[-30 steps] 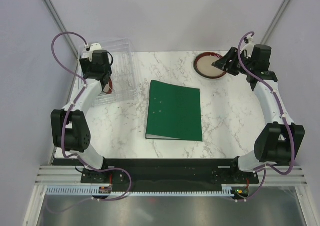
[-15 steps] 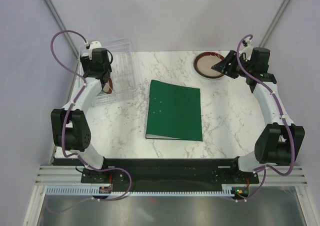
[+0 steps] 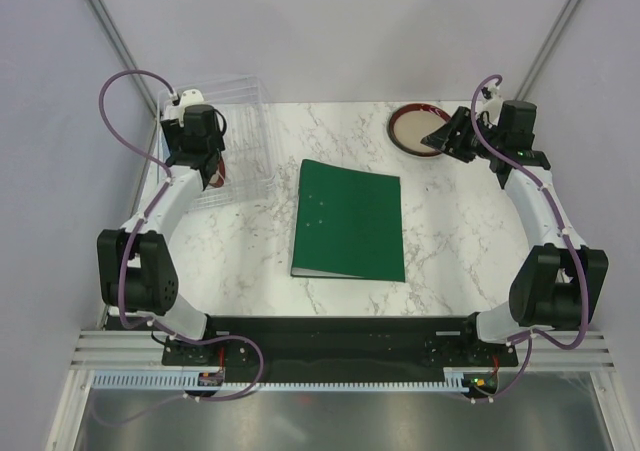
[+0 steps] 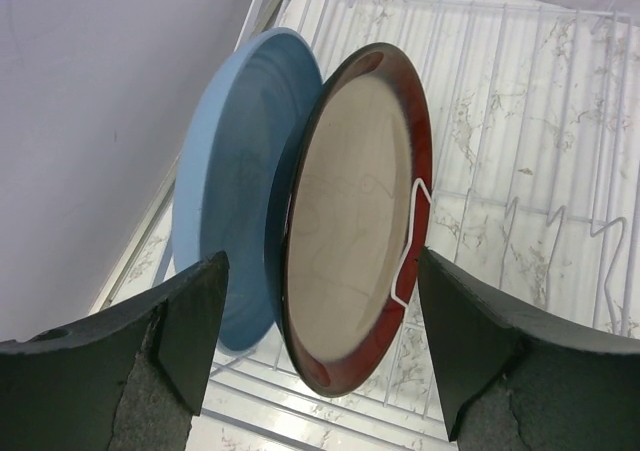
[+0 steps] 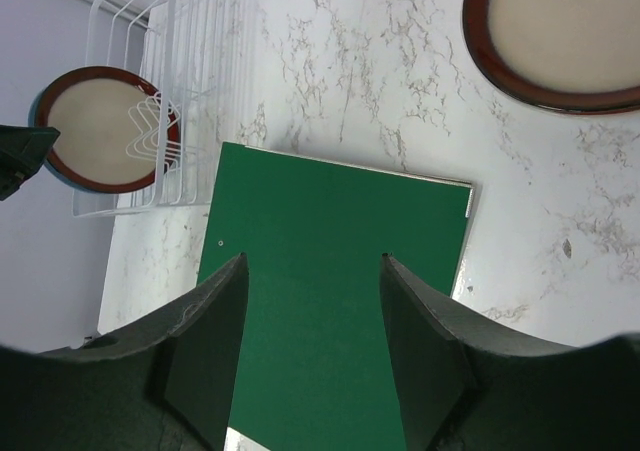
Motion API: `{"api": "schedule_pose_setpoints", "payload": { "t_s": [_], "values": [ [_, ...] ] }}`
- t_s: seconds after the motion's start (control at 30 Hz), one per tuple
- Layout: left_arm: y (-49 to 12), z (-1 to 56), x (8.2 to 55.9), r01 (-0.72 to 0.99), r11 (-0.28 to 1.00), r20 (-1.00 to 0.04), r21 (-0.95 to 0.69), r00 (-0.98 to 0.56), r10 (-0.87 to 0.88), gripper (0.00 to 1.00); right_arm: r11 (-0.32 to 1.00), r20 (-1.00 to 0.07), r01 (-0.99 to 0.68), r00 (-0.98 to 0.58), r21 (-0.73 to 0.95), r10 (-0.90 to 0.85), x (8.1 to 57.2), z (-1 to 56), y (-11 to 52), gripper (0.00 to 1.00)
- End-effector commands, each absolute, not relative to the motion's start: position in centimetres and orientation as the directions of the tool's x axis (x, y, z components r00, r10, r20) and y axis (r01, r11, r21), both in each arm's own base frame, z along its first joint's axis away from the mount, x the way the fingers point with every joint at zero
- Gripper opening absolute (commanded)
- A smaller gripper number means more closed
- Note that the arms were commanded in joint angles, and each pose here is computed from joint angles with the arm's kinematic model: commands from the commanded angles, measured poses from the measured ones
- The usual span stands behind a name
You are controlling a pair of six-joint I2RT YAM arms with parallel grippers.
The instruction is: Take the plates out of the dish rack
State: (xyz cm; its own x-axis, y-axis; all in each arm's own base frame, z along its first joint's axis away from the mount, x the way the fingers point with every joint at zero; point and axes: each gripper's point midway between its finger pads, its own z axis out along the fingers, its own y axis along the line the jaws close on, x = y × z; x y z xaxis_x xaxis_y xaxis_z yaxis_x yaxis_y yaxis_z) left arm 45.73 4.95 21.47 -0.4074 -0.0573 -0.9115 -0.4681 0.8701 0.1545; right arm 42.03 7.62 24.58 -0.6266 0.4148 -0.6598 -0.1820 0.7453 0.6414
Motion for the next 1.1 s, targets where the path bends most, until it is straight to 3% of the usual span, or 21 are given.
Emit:
{"api": "schedule_pose_setpoints", "payload": {
  "t_s": [0.0, 0.43, 0.63, 0.73, 0.83, 0.87, 0.93, 1.07],
  "values": [
    [5.0, 24.3, 45.9, -0.483, 0.866, -0.946, 0.127, -0.323, -0.041, 0.83, 0.733, -0.692, -0.240, -0.599, 0.636, 0.404, 42.2, 25.9, 8.0, 0.62],
    [5.7, 19.6, 48.1, -0.503, 0.842, -0.906, 0.194, -0.421, -0.043, 0.84, 0.734, -0.693, -0.249, -0.606, 0.631, 0.391, 42.1, 25.5, 8.1, 0.62],
    [5.8, 17.6, 48.6, -0.511, 0.835, -0.892, 0.202, -0.448, -0.059, 0.74, 0.738, -0.690, -0.246, -0.614, 0.629, 0.384, 42.2, 25.0, 8.0, 0.62],
    [6.4, 18.1, 48.6, -0.531, 0.825, -0.899, 0.193, -0.432, -0.068, 0.62, 0.736, -0.688, -0.248, -0.618, 0.630, 0.381, 42.2, 24.9, 8.1, 0.62],
    [6.8, 18.9, 48.4, -0.550, 0.811, -0.906, 0.199, -0.419, -0.061, 0.42, 0.735, -0.684, -0.245, -0.623, 0.632, 0.380, 42.2, 24.6, 8.1, 0.62],
    [6.9, 19.1, 48.4, -0.550, 0.810, -0.908, 0.205, -0.416, -0.053, 0.19, 0.734, -0.683, -0.247, -0.624, 0.633, 0.379, 42.2, 24.6, 8.2, 0.62],
    [7.2, 19.6, 48.3, -0.560, 0.800, -0.910, 0.214, -0.412, -0.045, 0.02, 0.731, -0.681, -0.249, -0.627, 0.635, 0.379, 42.2, 24.6, 8.3, 0.62],
    [7.2, 20.1, 48.5, -0.555, 0.799, -0.910, 0.230, -0.414, -0.026, 0.02, 0.729, -0.676, -0.245, -0.632, 0.639, 0.380, 42.1, 24.3, 8.3, 0.62]
  ]
}}
